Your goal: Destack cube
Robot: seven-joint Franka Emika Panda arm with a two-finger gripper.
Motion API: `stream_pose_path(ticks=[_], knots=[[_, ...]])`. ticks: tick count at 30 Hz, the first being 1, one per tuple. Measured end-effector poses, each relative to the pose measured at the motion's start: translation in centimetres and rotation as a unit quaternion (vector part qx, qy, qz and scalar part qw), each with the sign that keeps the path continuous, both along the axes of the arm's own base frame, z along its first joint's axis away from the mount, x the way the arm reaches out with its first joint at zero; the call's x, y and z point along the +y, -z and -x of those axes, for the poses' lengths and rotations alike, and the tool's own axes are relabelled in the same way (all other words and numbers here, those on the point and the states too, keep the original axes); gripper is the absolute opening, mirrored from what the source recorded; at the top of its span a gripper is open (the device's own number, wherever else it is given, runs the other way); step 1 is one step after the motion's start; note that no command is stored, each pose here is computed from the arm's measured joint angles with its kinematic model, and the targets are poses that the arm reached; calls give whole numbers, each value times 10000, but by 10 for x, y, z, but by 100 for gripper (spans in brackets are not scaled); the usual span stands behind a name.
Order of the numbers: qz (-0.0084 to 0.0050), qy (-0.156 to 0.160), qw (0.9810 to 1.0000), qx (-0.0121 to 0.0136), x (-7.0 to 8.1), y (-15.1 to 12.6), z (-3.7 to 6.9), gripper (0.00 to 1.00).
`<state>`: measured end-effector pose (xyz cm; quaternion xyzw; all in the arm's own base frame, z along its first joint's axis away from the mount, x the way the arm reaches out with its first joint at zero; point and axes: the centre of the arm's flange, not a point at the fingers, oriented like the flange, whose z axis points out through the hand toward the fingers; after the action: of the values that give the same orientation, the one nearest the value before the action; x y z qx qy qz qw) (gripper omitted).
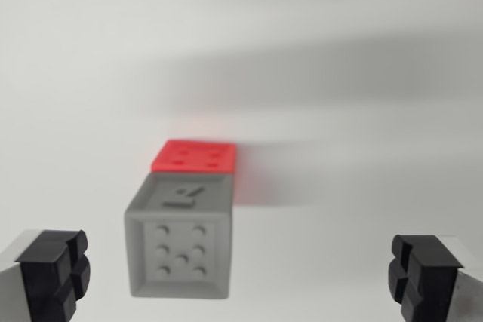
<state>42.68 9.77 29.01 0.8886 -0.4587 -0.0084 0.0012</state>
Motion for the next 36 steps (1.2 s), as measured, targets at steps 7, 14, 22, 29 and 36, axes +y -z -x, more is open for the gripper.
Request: stream_pose_path(ticks=[7,14,22,29,36], knots=[[21,41,10000,-20,18,16,21,100],[36,84,9999,-49,35,30,42,100],[26,115,9999,-79,46,50,54,100],[34,125,9999,-26,45,87,54,100],[32,130,9999,-45,45,107,55,100]])
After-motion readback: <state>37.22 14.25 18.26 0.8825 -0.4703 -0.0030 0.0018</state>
